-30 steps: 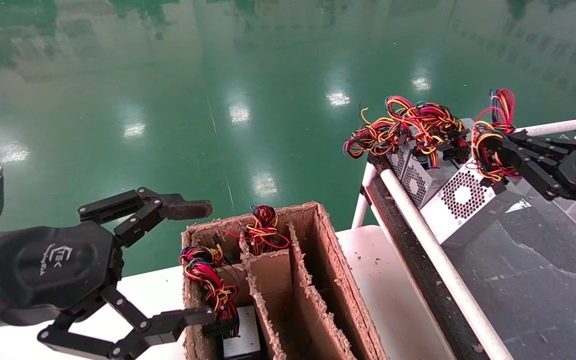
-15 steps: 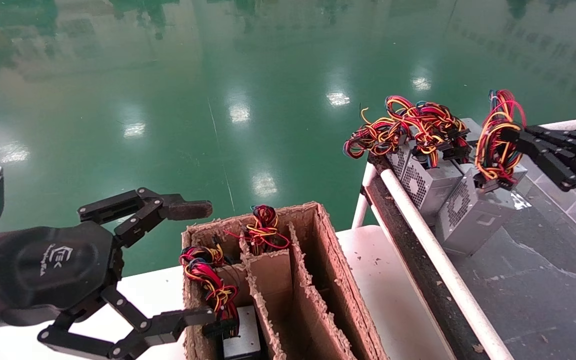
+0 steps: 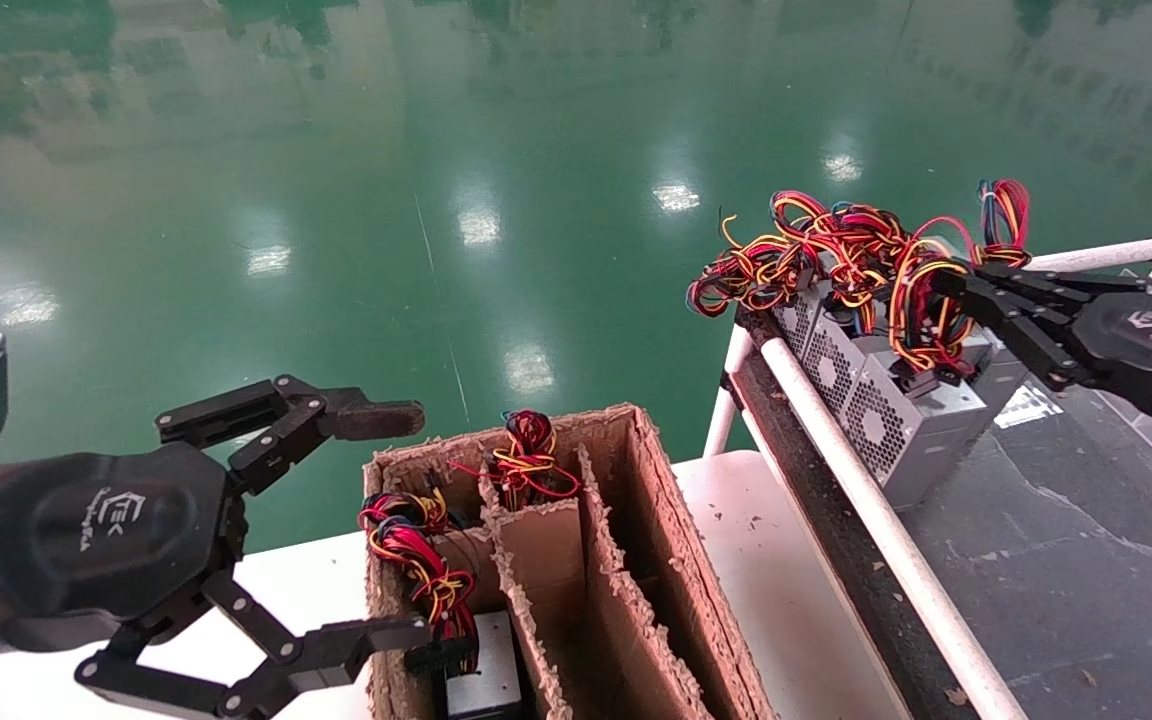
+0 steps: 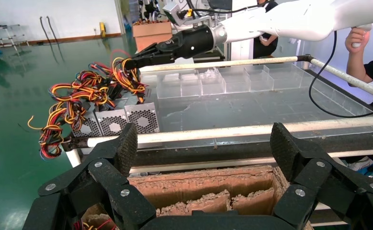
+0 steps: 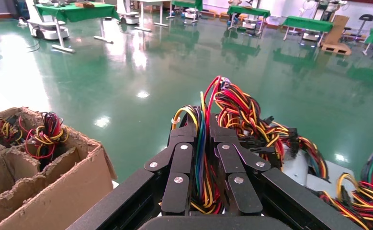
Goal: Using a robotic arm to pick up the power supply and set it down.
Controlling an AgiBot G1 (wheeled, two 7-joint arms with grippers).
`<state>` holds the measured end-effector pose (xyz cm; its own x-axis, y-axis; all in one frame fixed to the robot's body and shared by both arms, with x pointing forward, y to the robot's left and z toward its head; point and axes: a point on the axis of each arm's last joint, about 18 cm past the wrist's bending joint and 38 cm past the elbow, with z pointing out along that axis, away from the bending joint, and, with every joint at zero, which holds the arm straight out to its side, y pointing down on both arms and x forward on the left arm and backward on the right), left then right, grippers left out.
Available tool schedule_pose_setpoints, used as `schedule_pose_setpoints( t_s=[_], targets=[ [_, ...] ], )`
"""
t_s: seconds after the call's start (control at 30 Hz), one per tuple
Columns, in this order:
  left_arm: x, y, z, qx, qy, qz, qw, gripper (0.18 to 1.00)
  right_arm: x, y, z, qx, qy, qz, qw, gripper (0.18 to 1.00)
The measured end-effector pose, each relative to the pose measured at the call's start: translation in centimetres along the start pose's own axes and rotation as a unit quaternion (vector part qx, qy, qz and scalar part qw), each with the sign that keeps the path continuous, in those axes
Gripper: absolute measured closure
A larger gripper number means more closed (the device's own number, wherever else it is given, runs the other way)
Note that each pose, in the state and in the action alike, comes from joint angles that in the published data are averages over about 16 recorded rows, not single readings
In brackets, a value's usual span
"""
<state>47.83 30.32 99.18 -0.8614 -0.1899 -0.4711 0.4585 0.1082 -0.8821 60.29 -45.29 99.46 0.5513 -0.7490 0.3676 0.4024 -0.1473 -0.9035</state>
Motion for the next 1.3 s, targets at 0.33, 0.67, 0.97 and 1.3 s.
schedule_pose_setpoints(
  t_s=[0.33,0.67,0.97,1.3],
  targets=[
    [0.0,0.0,0.0,0.000,0.000,0.000,1.0000,0.184,-0.2,0.3,1.0,-0.009,-0.003,0.005,1.000,0.929],
    [0.0,0.0,0.0,0.000,0.000,0.000,1.0000,0.184,-0.3,0.4,1.1,-0.020,-0.001,0.005,1.000,0.849],
    [0.0,0.0,0.0,0.000,0.000,0.000,1.0000,0.184,-0.3,0.8,1.2,-0.047,0.001,0.007,0.999,0.703],
    [0.0,0.0,0.0,0.000,0.000,0.000,1.0000,0.184,-0.2,0.5,0.6,-0.057,0.004,0.014,0.998,0.484]
  ],
)
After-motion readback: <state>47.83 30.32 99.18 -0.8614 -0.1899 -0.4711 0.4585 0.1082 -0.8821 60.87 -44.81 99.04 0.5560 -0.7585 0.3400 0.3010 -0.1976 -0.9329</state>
